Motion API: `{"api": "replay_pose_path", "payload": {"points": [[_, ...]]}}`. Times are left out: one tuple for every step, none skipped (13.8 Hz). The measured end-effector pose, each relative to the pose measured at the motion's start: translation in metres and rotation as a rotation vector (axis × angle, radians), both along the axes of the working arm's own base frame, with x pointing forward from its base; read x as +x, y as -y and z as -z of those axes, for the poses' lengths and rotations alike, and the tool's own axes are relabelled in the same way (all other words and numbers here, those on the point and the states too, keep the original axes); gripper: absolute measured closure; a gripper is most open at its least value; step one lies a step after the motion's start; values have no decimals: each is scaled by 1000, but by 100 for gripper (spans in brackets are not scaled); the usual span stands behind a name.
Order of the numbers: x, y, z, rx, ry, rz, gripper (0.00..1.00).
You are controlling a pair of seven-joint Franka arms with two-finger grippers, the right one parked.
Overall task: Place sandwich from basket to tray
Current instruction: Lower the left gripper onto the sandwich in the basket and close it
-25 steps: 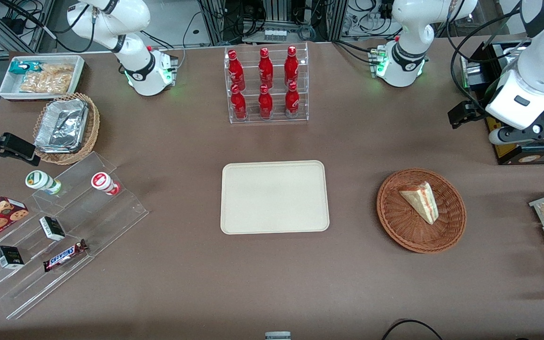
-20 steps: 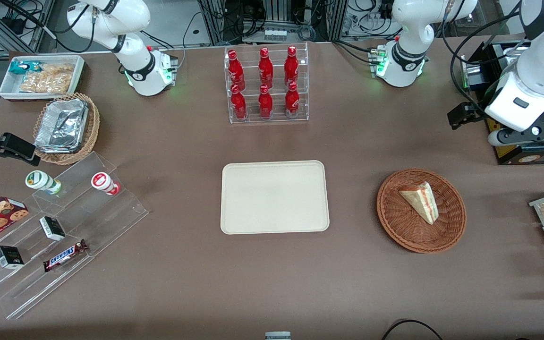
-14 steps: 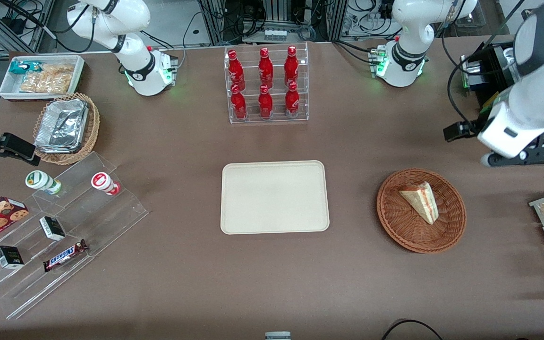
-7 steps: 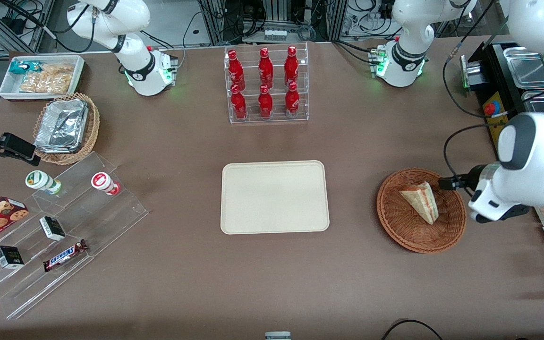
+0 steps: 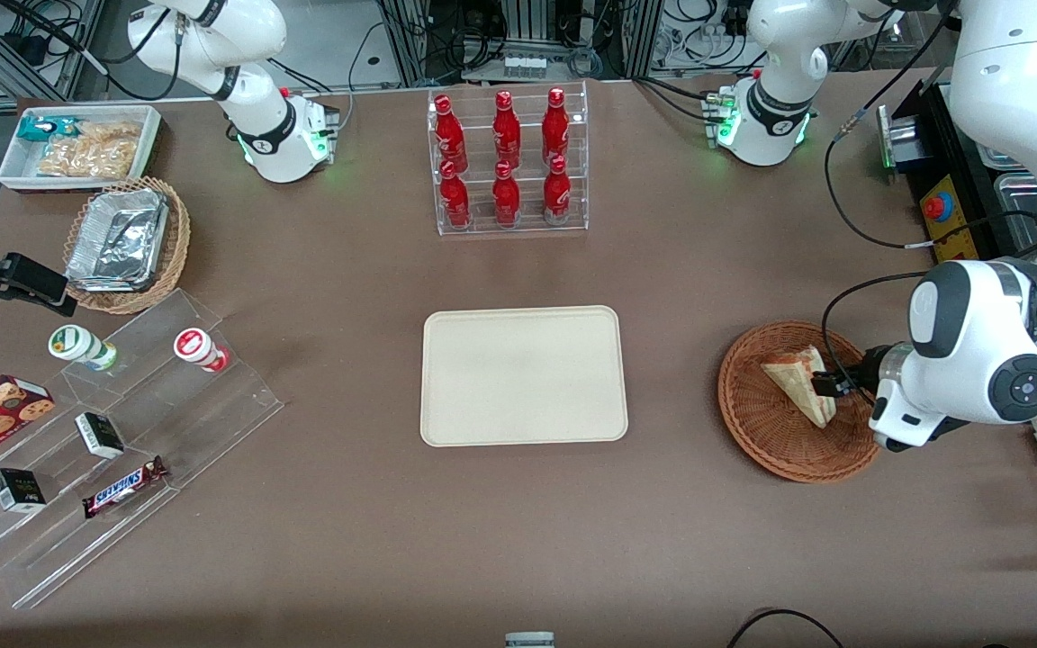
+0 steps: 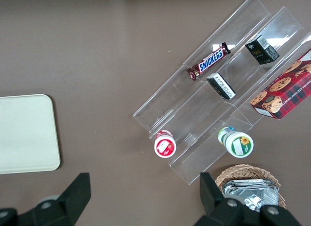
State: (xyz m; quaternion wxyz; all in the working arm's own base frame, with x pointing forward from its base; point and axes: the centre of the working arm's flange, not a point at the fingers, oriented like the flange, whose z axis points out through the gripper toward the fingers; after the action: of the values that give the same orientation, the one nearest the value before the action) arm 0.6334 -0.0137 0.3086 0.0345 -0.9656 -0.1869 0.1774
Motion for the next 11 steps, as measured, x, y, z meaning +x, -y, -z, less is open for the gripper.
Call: {"api": "replay_pose_path", "payload": {"points": [[0, 0, 5, -1, -3, -2, 0], [0, 1, 11, -1, -7, -9, 0], [-1, 1, 20, 1, -14, -18, 0], [-2, 2, 30, 1, -15, -24, 0], [-3, 3, 40, 2, -6, -36, 0], [-5, 5, 48, 7, 6, -58, 0], [-7, 9, 55, 10, 15, -72, 0], [-9, 13, 61, 12, 25, -80, 0], [-11, 18, 66, 15, 32, -89, 0], [-15, 23, 72, 19, 36, -98, 0], [-19, 30, 79, 21, 37, -99, 0]]}}
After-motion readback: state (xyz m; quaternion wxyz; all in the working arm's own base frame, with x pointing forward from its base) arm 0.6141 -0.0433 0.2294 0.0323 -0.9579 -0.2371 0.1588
